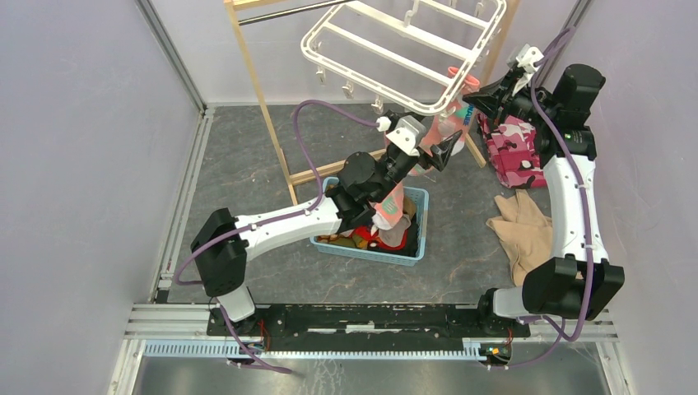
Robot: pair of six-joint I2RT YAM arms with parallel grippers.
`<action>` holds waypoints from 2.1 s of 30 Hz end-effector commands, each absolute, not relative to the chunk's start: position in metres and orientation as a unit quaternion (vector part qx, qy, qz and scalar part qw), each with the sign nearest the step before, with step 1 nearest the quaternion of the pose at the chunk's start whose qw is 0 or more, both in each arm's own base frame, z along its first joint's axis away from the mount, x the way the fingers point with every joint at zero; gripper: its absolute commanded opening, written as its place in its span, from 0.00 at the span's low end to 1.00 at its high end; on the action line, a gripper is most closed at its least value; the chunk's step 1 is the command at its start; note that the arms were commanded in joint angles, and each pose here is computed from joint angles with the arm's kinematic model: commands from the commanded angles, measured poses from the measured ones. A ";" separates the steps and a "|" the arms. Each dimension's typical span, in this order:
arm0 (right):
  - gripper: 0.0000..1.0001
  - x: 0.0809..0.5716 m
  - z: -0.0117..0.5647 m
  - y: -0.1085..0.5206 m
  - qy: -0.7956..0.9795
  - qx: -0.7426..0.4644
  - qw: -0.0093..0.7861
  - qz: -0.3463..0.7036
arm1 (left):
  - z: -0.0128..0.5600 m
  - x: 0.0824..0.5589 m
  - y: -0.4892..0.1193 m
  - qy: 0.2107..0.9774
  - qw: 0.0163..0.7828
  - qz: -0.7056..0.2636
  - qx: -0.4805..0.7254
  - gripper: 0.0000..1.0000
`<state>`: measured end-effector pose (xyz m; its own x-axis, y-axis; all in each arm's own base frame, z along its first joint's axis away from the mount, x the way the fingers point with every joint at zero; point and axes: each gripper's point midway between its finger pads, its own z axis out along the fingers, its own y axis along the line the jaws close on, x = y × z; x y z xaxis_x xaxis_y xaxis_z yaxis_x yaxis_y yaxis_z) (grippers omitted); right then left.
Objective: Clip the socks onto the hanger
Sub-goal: Open the clamp at the hanger.
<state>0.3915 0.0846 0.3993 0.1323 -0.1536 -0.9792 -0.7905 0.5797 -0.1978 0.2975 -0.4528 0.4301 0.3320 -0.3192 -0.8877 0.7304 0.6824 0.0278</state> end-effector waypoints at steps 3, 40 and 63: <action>0.00 0.378 0.426 0.097 0.575 -0.415 0.663 0.240 | 0.438 0.313 -0.441 0.471 0.805 -0.295 0.209 0.84; 0.00 0.371 0.427 0.110 0.563 -0.444 0.661 0.222 | 0.428 0.319 -0.458 0.470 0.794 -0.351 0.160 0.72; 0.00 0.369 0.431 0.117 0.552 -0.454 0.662 0.226 | 0.437 0.319 -0.437 0.458 0.799 -0.350 0.169 0.72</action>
